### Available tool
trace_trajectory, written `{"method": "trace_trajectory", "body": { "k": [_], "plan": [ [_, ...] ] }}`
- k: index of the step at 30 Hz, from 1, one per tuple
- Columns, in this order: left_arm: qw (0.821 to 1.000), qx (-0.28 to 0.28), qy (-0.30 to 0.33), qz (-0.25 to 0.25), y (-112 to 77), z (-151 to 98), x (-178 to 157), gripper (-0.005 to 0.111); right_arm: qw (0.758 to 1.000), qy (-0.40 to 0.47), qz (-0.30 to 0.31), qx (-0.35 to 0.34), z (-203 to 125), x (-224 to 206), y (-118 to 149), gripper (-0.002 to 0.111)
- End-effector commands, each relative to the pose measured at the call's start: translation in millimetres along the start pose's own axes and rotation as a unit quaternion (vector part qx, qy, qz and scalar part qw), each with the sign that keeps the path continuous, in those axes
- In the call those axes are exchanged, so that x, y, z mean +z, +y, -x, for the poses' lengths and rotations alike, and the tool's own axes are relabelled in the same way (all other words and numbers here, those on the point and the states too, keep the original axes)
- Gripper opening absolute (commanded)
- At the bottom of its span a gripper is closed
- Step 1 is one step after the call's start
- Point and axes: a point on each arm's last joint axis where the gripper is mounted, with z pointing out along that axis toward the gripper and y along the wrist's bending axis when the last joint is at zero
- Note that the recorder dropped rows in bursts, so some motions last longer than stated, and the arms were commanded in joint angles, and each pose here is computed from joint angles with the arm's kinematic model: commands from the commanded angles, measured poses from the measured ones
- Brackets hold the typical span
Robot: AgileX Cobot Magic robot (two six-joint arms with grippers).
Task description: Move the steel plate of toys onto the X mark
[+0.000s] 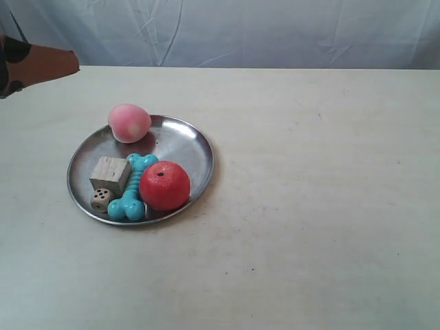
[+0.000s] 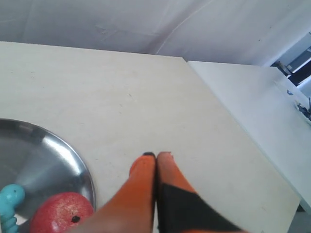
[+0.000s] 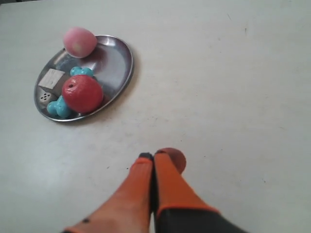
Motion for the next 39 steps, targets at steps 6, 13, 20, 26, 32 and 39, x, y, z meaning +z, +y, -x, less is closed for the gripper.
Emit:
{"method": "trace_trajectory", "body": {
  "k": [6, 13, 20, 26, 32, 39],
  "plan": [
    [1.0, -0.001, 0.003, -0.03, -8.3, -1.5, 1.4, 0.0, 0.965, -0.063, 0.149, 0.206, -22.9, -23.2, 27.4, 0.0],
    [1.0, -0.001, 0.003, -0.03, -8.3, -1.5, 1.4, 0.0, 0.93, -0.077, 0.242, 0.265, -24.1, -35.8, 45.0, 0.0],
    [1.0, 0.004, 0.01, -0.027, -7.8, -2.8, 1.4, 0.0, 0.928, -0.076, 0.246, 0.267, -24.0, -36.2, 45.7, 0.0],
    [1.0, 0.006, 0.02, -0.021, -5.9, -6.1, 1.6, 0.0, 0.942, -0.125, 0.187, 0.25, -20.0, -28.6, 32.5, 0.0],
    [1.0, 0.007, 0.016, -0.013, -4.6, -5.7, 1.7, 0.0, 0.93, -0.358, -0.014, 0.087, 3.5, -24.1, -8.9, 0.0],
    [1.0, 0.007, 0.014, -0.008, -3.5, -5.3, 1.8, 0.0, 0.856, -0.517, -0.012, 0.029, -7.9, 3.2, -26.9, 0.0]
  ]
}}
